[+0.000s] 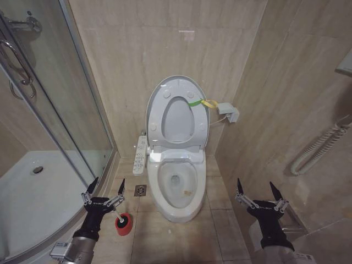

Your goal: Open the toilet lid, clean the toilet bowl with a toilet brush, close the toilet lid, and flush.

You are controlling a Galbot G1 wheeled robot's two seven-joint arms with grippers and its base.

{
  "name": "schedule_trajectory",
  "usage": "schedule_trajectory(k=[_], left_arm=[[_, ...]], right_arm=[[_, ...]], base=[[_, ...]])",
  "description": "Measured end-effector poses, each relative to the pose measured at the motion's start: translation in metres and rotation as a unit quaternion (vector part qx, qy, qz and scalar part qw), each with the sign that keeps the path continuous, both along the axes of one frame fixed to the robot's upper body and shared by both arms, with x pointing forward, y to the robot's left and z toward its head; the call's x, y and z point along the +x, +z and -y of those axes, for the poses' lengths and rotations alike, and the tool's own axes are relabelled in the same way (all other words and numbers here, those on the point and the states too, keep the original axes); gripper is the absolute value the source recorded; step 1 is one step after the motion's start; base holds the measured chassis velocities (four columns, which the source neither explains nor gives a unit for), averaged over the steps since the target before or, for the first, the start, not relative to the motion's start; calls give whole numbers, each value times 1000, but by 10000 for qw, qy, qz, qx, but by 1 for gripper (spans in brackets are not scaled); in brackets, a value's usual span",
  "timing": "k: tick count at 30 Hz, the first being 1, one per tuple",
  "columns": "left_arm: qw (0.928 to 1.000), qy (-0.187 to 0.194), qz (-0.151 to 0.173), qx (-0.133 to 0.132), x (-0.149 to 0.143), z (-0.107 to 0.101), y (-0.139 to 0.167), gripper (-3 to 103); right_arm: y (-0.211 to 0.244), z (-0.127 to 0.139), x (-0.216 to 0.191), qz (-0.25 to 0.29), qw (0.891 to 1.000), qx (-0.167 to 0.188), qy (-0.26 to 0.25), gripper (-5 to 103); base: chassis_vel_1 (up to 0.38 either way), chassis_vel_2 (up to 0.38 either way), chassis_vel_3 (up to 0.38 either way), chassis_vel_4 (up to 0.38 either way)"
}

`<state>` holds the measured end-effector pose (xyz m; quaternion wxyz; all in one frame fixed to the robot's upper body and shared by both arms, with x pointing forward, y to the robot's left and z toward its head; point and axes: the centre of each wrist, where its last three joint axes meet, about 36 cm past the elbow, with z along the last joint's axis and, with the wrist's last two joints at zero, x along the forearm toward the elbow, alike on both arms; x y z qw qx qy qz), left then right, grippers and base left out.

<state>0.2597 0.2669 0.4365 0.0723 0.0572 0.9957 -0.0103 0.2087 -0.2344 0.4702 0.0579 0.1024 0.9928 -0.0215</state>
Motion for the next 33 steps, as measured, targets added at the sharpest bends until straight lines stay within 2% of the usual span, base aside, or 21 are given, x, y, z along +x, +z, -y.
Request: schedule_trajectory(k=[33], left_arm=[[10000,0,0,0,0,0,0,100]], right_arm=[[0,0,0,0,10000,0,0,100]], base=[[0,0,0,0]])
